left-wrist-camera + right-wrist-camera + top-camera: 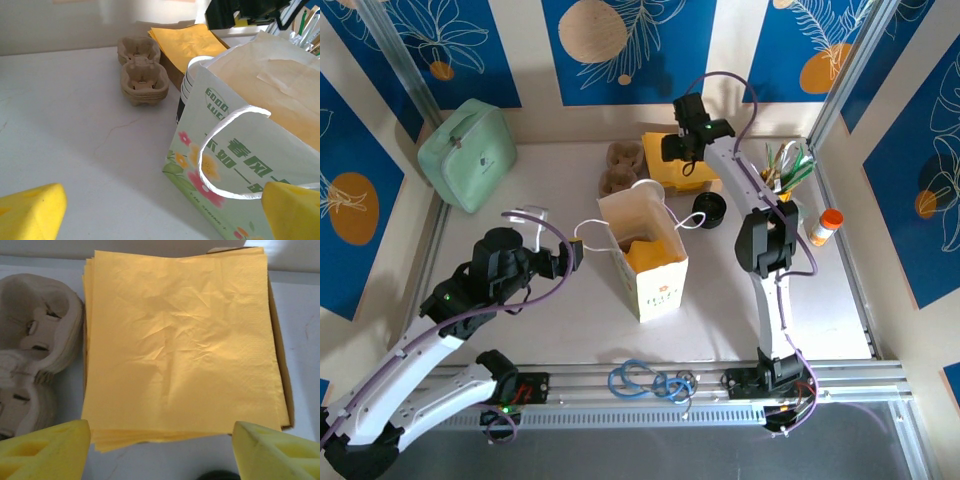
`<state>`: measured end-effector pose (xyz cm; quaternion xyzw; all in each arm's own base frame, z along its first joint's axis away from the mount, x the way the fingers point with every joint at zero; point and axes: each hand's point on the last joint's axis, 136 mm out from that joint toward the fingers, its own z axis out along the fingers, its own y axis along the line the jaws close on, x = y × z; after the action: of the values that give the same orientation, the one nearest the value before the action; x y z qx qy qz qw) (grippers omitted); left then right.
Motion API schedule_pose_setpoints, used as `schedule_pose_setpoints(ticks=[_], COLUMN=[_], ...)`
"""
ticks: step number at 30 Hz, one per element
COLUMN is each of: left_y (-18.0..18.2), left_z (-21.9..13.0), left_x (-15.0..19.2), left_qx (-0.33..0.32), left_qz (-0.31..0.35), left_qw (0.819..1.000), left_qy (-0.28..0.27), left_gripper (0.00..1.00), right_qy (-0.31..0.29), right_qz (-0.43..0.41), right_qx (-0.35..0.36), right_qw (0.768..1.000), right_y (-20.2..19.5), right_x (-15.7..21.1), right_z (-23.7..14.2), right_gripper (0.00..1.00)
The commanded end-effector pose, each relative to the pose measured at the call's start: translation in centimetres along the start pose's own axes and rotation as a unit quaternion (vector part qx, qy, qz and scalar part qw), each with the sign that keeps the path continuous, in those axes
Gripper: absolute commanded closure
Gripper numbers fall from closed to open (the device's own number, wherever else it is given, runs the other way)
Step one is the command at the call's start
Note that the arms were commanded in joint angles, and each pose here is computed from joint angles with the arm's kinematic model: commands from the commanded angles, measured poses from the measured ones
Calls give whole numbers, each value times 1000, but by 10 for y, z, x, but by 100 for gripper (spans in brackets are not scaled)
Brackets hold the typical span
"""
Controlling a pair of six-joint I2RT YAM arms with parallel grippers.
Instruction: Pack the takeout coffee
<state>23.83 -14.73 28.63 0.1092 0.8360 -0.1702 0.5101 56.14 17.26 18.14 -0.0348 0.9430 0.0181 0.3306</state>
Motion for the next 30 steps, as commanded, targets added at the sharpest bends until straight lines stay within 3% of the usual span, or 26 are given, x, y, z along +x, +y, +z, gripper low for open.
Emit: schedule_pose_setpoints(ticks=[1, 14, 30], left_y=[1, -2, -4], left_z=[2, 16, 24], left_x=[4, 13, 15], left_qx=[-4, -4, -6], left_qz=[8, 16, 20], left_qw=[1000, 999, 999], left_qy=[4, 33, 38], left_gripper=[1, 1, 1], right_qy=[-6, 19, 21], right_qz=[15, 40, 55], right_qx=[-3, -1, 13], right_qw=[1000, 999, 998], right_y=[-4, -23, -30], right_x=[-6, 5, 13], right_z=[23, 81, 121], right_gripper=[21, 9, 12])
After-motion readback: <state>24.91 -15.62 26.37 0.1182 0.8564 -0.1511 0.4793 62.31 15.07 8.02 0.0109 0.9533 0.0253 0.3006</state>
